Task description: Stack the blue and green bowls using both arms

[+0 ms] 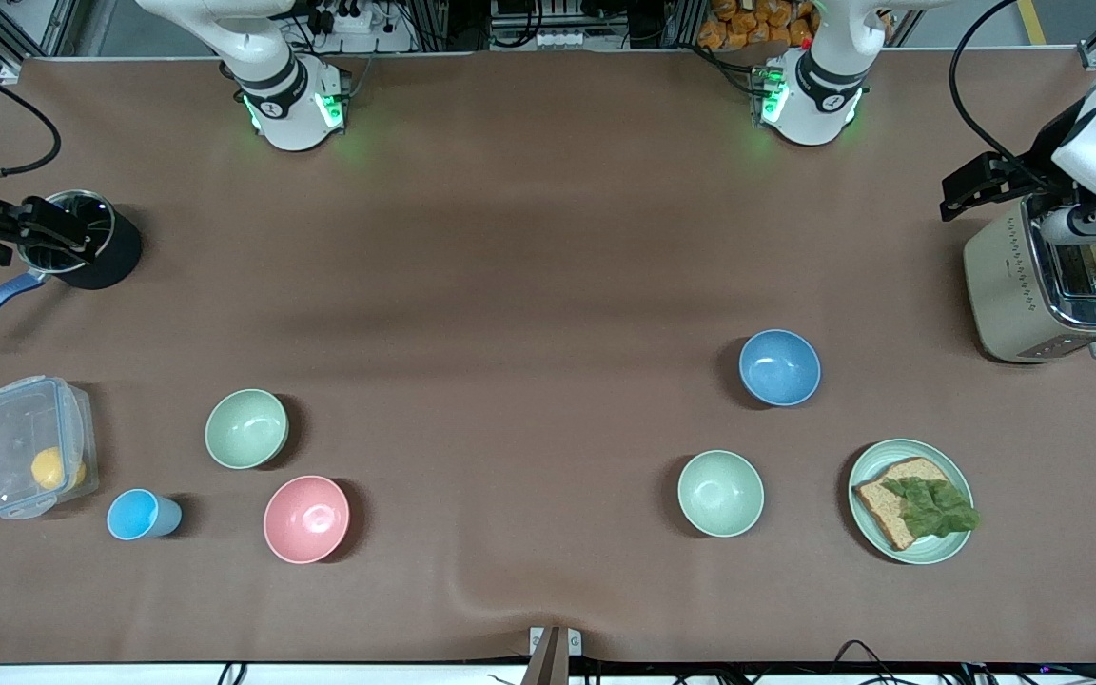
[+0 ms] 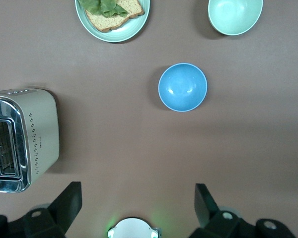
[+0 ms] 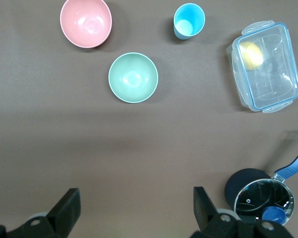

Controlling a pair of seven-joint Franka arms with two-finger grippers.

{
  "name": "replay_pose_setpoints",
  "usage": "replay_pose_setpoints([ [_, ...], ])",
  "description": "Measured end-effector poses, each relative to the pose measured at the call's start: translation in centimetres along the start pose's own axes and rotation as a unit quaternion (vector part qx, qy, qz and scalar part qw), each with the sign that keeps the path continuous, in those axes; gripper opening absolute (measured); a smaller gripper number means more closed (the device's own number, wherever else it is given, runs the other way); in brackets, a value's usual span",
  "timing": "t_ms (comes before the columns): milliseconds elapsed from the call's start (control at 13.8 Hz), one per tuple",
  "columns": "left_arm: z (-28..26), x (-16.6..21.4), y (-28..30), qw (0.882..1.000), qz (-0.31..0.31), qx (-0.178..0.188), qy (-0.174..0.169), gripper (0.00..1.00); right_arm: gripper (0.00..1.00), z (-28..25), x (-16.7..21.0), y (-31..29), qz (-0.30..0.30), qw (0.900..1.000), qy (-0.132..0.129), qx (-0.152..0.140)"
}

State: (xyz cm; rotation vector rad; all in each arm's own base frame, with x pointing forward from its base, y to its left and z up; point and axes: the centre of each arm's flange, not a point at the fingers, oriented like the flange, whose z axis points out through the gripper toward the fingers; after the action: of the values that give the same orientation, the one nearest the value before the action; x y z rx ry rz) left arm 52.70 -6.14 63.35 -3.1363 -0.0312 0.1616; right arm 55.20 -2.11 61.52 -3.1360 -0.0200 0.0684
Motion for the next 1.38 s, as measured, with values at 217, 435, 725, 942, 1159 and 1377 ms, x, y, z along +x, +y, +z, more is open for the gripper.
replay_pose_setpoints([
  [217, 0.0, 0.0, -0.2, 1.000, -0.002, 0.000, 0.001, 1.00, 1.00, 0.0, 0.0, 0.0, 0.000, 1.000, -0.002, 0.000],
  [435, 0.3, 0.4, -0.6, 1.000, -0.006, 0.001, 0.000, 1.00, 1.00, 0.1, 0.0, 0.0, 0.000, 1.000, -0.002, 0.000],
  [725, 2.8, 2.3, -1.1, 0.999, -0.008, 0.030, -0.015, 1.00, 1.00, 0.7, 0.8, 0.0, 0.001, 1.000, 0.005, -0.001],
  [942, 8.8, 5.9, -1.2, 0.999, -0.014, 0.033, -0.037, 1.00, 1.00, 5.1, 4.0, 0.3, 0.003, 1.000, -0.001, -0.003],
  [1159, 16.3, 8.6, -0.8, 0.998, -0.048, 0.030, -0.024, 1.00, 1.00, 13.1, 8.8, 0.7, 0.006, 1.000, -0.010, -0.004],
  [1377, 23.5, 8.5, 0.0, 0.998, -0.064, 0.025, -0.007, 1.00, 1.00, 21.2, 11.5, 0.8, 0.017, 0.999, -0.040, 0.021],
])
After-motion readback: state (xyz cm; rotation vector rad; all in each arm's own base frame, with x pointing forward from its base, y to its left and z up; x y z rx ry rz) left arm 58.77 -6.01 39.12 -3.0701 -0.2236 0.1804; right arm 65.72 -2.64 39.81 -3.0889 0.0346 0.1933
